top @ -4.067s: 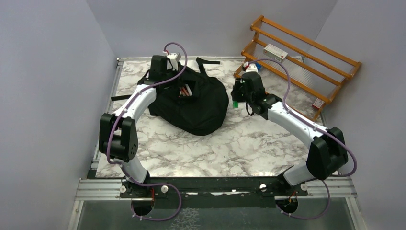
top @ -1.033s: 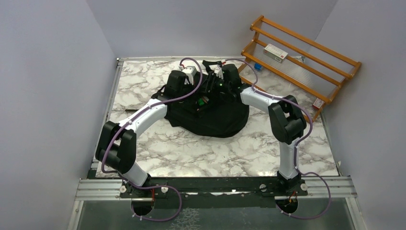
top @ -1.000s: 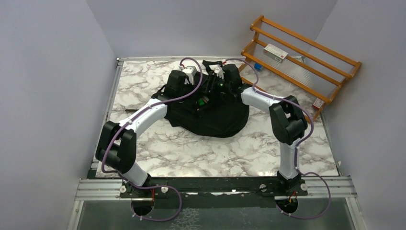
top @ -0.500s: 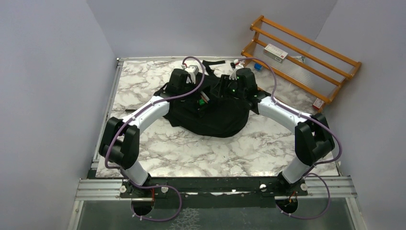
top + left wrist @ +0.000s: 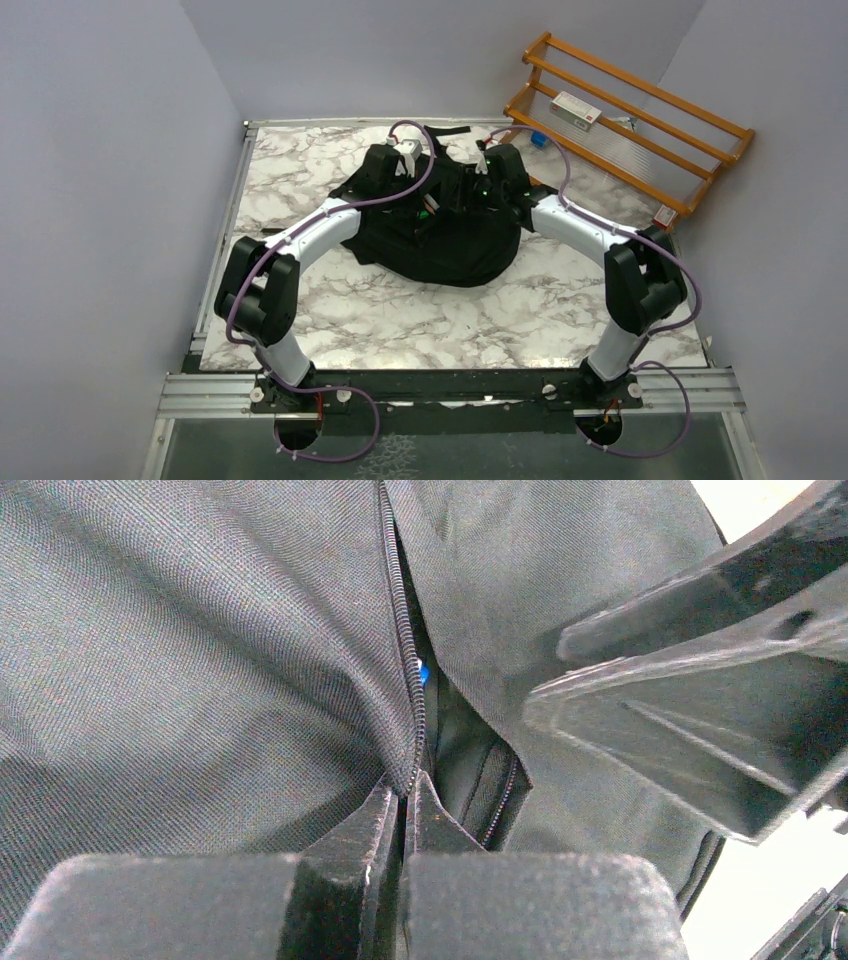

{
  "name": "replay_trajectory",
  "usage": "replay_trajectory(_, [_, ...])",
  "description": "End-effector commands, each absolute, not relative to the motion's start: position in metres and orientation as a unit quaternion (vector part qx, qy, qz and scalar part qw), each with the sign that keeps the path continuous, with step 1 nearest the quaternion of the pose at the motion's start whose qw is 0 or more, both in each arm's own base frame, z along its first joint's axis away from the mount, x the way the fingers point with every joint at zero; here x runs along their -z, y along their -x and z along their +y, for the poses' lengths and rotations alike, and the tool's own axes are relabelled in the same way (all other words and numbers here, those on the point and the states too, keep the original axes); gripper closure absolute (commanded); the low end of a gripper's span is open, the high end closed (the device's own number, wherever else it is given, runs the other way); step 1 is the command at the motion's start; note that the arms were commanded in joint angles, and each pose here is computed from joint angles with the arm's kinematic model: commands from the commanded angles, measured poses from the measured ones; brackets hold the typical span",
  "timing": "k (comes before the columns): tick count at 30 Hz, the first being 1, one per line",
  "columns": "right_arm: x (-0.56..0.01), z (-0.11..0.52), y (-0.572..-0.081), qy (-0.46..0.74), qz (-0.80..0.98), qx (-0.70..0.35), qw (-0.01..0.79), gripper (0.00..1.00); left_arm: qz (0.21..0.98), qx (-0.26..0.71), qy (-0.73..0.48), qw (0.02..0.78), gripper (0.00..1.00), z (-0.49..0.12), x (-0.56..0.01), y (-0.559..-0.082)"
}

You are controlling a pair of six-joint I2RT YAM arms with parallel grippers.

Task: Pack the student bag
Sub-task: Zip the student bag at the center of the board.

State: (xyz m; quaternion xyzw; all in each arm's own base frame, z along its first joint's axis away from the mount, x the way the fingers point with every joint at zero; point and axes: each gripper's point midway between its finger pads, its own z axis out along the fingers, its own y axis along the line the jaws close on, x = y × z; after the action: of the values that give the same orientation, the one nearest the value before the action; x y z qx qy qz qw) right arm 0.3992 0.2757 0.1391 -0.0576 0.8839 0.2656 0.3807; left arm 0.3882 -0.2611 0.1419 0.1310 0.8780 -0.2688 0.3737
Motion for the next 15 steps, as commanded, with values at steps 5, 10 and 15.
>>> replay_trajectory(5, [-0.128, 0.306, -0.39, 0.052, 0.884, -0.343, 0.313, 0.49, 0.864, 0.292, -0.151, 0.382, 1.0, -0.278, -0.153, -0.388])
replay_trajectory(10, [-0.117, 0.308, -0.387, 0.046, 0.894, -0.342, 0.285, 0.5, 0.863, 0.296, -0.155, 0.378, 1.0, -0.281, -0.151, -0.385])
replay_trajectory(15, [-0.118, 0.305, -0.386, 0.032, 0.894, -0.341, 0.289, 0.82, 0.864, 0.3, -0.162, 0.371, 1.0, -0.286, -0.147, -0.381])
